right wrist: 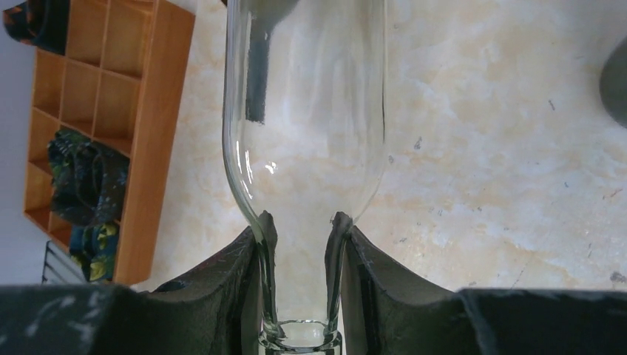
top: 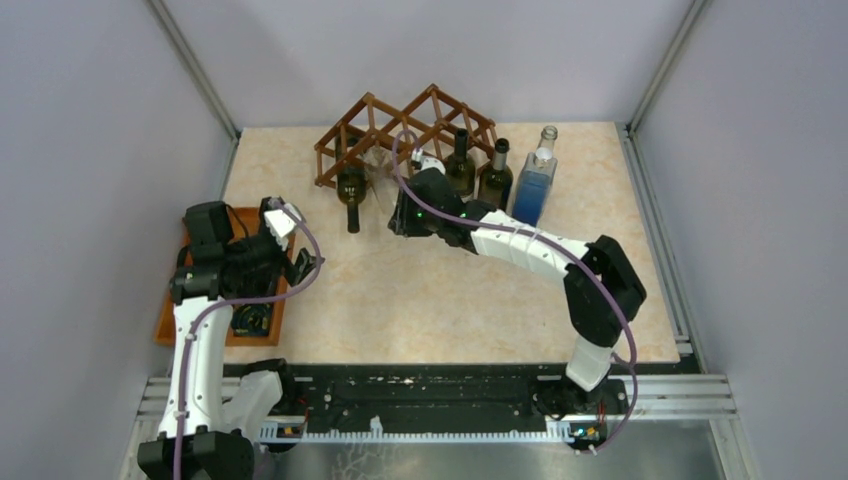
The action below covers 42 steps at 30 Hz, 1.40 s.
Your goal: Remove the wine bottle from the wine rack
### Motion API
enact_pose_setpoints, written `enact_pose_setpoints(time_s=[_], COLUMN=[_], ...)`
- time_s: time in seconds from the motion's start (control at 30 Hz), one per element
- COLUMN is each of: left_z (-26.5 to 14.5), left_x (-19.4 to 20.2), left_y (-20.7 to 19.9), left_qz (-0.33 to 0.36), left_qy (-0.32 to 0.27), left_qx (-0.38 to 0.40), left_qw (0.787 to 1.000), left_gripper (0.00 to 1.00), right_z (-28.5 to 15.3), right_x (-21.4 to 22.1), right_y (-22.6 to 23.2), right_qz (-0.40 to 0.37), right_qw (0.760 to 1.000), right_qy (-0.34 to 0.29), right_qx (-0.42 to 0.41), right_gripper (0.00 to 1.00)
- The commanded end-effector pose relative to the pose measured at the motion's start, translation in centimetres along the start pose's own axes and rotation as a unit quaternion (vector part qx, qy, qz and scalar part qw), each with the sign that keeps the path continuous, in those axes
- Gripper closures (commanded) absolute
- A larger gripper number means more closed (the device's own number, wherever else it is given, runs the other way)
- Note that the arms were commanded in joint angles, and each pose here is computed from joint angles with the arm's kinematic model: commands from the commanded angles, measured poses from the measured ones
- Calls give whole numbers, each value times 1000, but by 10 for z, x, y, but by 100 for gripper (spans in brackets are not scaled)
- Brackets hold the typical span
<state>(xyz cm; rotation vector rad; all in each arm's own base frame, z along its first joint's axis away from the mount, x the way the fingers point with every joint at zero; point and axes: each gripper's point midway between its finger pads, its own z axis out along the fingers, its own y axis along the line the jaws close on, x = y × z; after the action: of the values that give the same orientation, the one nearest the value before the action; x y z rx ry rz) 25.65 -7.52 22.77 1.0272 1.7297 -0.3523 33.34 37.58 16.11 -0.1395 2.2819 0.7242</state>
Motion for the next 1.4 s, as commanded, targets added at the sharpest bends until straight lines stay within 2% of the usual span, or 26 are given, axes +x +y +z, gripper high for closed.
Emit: enact_pose_setpoints(time_s=[0.0,0.4,0.63,0.77,0.9,1.1,1.27,1.37], left_z=[0,1,-1,-1,2,14,29,41], left_x=[-3,-5,-6,-11,-21,-38,-45,-49], left_y=[-6,-12,-16,-24,-39,-56,-75,-82], left_qz=[29,62,97,120,163,252,281,296], left_qy=[-17,-29,-34,-52,-83,-109,-112,-116], left_qx=[15,30,38,54,86,129,175,177], left_qw=[999,997,994,990,979,953,937,931], left_gripper=[1,1,1,1,1,1,1,1], right_z=[-33,-75,-104,-117,-134,-161,-175,-178], right_x=[-32,-27,-35,-31,-22,-6,3,11], right_y=[43,42,35,35,39,55,76,93], right_qz=[21,35,22,1,-24,-50,-57,-61], right_qw=[995,992,992,993,992,982,971,964], right_qy=[-47,-49,-69,-52,-30,11,20,31], right_qx=[-89,-112,-100,-102,-123,-183,-231,-257], right_gripper=[100,100,100,100,100,100,100,100])
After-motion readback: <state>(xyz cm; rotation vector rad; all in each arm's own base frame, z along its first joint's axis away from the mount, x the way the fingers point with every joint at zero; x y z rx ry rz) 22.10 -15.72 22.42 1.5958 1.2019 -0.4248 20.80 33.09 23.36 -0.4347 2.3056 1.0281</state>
